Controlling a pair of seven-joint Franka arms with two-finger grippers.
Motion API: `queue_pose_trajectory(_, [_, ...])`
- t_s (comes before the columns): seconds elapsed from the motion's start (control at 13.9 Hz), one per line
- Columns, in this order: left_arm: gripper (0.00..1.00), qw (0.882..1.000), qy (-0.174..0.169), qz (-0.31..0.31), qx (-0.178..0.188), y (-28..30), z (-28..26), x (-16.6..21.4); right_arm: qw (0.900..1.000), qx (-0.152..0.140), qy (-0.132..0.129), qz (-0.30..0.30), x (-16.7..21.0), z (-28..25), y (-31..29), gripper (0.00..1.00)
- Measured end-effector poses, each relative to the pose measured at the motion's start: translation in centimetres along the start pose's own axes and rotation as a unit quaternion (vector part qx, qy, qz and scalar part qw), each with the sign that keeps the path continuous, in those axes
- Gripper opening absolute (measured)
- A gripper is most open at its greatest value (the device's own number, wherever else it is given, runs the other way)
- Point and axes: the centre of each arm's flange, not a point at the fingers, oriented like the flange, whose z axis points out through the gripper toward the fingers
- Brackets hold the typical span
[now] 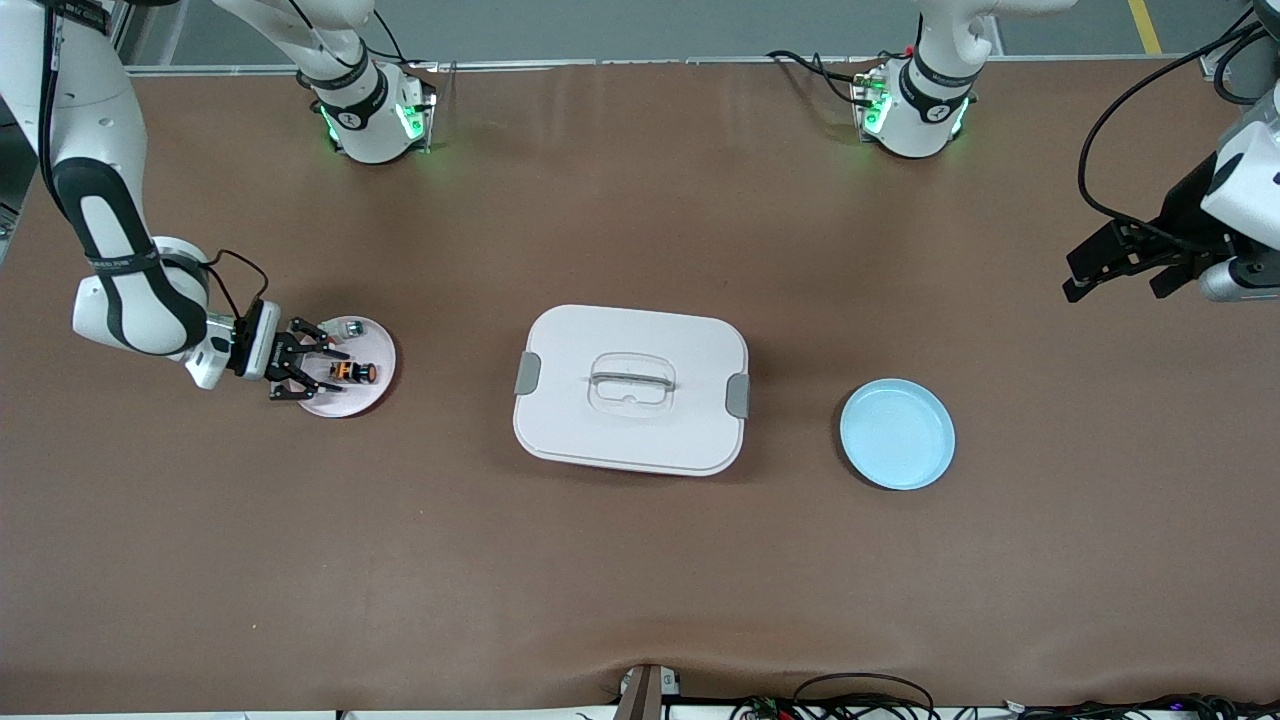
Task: Transfer orange switch to right arm and place
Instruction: 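Open the right gripper and release the switch on the white plate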
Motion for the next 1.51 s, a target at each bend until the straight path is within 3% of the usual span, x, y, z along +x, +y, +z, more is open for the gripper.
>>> queue_pose_trajectory(0.22, [1.0, 1.0, 0.0, -0.001, 0.0, -0.1, 0.0, 0.0, 1.0, 0.003, 0.003, 0.006, 0.2, 0.1, 0.0, 1.0])
queue_pose_trajectory(0.5, [1.0, 1.0, 0.0, -0.001, 0.0, -0.1, 0.0, 0.0, 0.999, 0.016, 0.007, 0.027, 0.8, -0.2, 0.6, 1.0])
queue_pose_trajectory(0.94, [1.0, 1.0, 0.0, -0.001, 0.0, -0.1, 0.0, 0.0, 0.996, 0.07, 0.005, 0.049, 4.1, -2.9, 3.8, 1.0])
queue_pose_trajectory(1.22, [1.0, 1.0, 0.0, -0.002, 0.0, -0.2, 0.0, 0.0, 0.988, 0.101, -0.042, 0.108, 7.8, -7.0, 5.2, 1.0])
queue_pose_trajectory(1.51, [1.0, 1.0, -0.001, -0.002, 0.0, -0.3, 0.1, 0.0, 0.966, 0.135, -0.122, 0.185, 12.4, -12.5, 6.6, 1.0])
